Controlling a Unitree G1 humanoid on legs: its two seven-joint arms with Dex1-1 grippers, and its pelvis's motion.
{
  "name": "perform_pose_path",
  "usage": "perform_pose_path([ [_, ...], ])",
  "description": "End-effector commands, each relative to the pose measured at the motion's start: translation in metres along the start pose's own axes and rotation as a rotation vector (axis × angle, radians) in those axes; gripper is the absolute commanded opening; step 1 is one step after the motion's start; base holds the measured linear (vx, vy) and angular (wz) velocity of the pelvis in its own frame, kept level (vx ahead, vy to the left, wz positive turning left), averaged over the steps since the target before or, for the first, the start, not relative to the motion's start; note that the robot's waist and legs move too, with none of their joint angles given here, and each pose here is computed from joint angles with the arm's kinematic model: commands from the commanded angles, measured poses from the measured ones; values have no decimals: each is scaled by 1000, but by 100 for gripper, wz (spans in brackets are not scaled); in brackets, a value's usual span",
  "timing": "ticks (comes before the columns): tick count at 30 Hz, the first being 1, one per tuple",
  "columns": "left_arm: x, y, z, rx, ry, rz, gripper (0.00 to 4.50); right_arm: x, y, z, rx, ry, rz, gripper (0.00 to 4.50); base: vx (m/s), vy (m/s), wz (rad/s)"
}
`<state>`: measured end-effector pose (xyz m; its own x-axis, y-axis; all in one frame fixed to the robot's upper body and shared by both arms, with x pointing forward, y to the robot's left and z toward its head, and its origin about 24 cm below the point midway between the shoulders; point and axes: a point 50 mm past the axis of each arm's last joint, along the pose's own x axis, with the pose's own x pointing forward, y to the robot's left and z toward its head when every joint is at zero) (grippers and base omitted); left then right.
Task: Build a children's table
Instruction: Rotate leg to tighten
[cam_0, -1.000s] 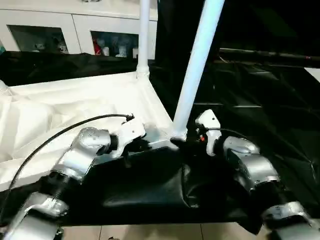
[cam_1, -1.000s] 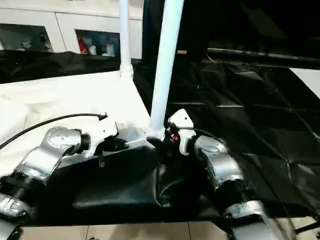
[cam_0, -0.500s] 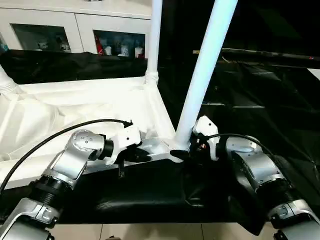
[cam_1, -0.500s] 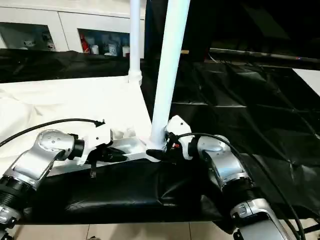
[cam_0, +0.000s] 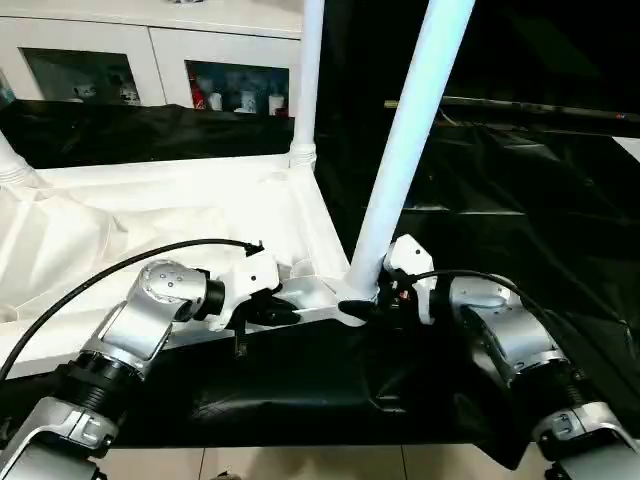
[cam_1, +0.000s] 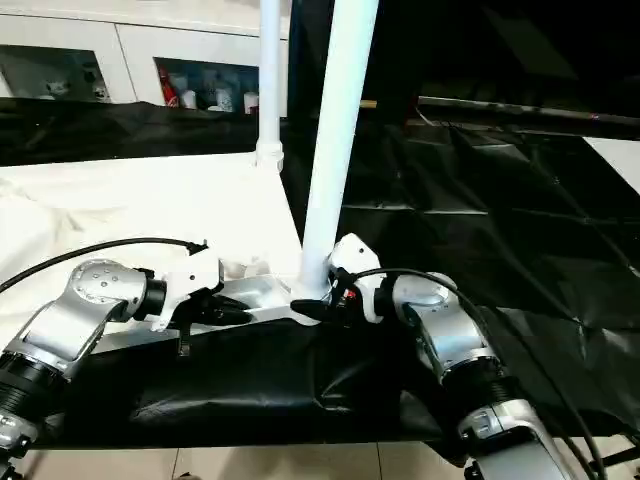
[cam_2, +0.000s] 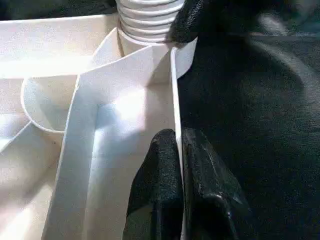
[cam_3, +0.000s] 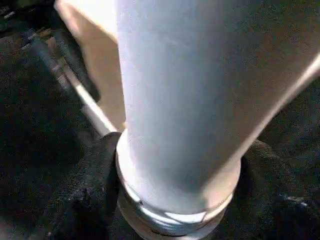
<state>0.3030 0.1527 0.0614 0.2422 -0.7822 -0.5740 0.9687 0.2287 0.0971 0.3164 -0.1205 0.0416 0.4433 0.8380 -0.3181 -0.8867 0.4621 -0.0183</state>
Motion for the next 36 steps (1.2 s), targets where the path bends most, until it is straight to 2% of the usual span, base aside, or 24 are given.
perform_pose_path([
  [1,15,2,6,-9,-23,48,0,-2,-15,-7,102,3,-219,278,0,0,0],
  [4,28,11,8,-76,-25,165,0,9,-18,-19,192,51,-441,277,0,0,0],
  [6,38,14,12,-123,-28,233,0,19,-16,-22,293,48,-560,277,0,0,0],
  [7,38,14,12,-123,-28,233,0,19,-16,-22,293,48,-560,277,0,0,0],
  [9,52,18,19,-165,-27,309,0,34,-11,-20,360,46,-659,277,0,0,0],
  [12,65,17,24,-139,0,341,0,47,-9,-16,383,45,-737,277,0,0,0],
  [17,70,15,25,-111,13,335,0,59,-4,-6,392,-8,-676,277,0,0,0],
  [18,68,15,25,-109,8,336,0,60,-4,-4,403,-28,-665,332,0,0,0],
  [20,67,15,24,-109,2,333,0,60,-5,-2,401,-44,-660,346,0,0,0],
  [22,63,14,21,-100,-12,318,0,60,-6,3,374,-74,-637,358,0,0,0],
  [24,59,14,19,-92,-19,304,0,58,-8,7,342,-90,-615,391,0,0,0],
  [26,56,13,17,-85,-27,289,0,56,-9,9,324,-95,-586,391,0,0,0],
  [32,36,9,6,-23,-42,187,0,26,-12,12,160,-77,-332,391,0,0,0],
  [36,24,1,1,-1,-22,74,0,4,-8,7,33,4,-131,391,0,0,0],
])
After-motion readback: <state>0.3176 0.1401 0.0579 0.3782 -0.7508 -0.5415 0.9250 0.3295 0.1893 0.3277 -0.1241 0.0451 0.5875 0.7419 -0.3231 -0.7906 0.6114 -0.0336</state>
